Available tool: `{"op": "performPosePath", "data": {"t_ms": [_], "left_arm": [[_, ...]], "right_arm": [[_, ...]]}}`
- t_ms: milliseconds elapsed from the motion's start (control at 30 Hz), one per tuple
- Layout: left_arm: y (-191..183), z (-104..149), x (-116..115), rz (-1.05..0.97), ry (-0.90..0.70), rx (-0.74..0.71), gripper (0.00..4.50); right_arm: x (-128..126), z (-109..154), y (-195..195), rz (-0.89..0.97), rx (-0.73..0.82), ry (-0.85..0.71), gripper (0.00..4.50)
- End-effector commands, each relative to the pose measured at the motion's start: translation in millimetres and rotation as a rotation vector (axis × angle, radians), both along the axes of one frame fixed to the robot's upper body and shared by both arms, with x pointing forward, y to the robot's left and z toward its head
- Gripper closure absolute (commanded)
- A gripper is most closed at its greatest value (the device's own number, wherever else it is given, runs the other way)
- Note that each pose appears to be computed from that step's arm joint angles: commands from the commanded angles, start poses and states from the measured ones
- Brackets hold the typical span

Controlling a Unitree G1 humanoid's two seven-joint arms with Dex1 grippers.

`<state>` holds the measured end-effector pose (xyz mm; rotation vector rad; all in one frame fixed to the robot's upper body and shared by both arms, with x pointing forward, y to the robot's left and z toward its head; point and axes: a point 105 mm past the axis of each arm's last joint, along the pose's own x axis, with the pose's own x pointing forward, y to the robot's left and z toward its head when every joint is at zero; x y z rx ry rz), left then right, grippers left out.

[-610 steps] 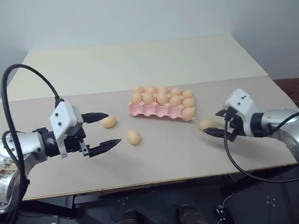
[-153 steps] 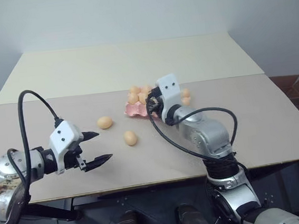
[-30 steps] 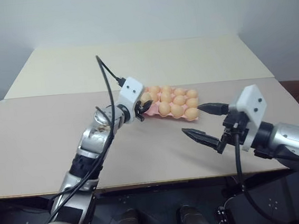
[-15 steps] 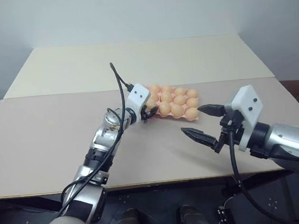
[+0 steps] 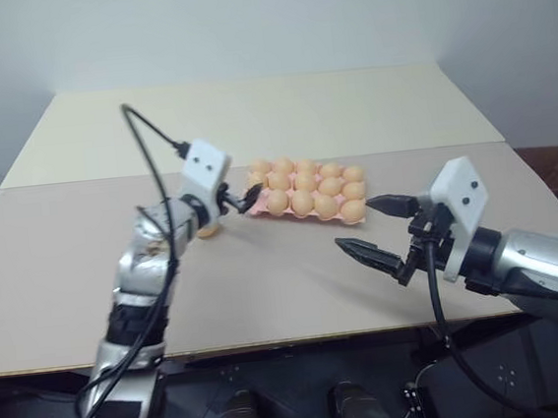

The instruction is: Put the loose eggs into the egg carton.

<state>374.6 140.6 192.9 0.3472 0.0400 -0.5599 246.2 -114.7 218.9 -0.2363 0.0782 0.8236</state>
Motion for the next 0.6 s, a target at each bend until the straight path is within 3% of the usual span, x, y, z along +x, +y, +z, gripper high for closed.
{"op": "performPosePath", "data": {"t_ms": [33,267,600], "left_arm": [[16,14,-15,-0.012,-0.006,0.009,0.02],[55,-8,-16,0.043,0.11,0.086,0.02],[43,-36,5,-0.042,0.218,0.121,0.02]], "right_arm": [[-2,7,6,0.03,0.005,-0.002,0.0],[-22,8,25,0.236,-0.053,0.038,0.0],[-27,2,32,0.325,-0.152,-0.011,0.0]]}}
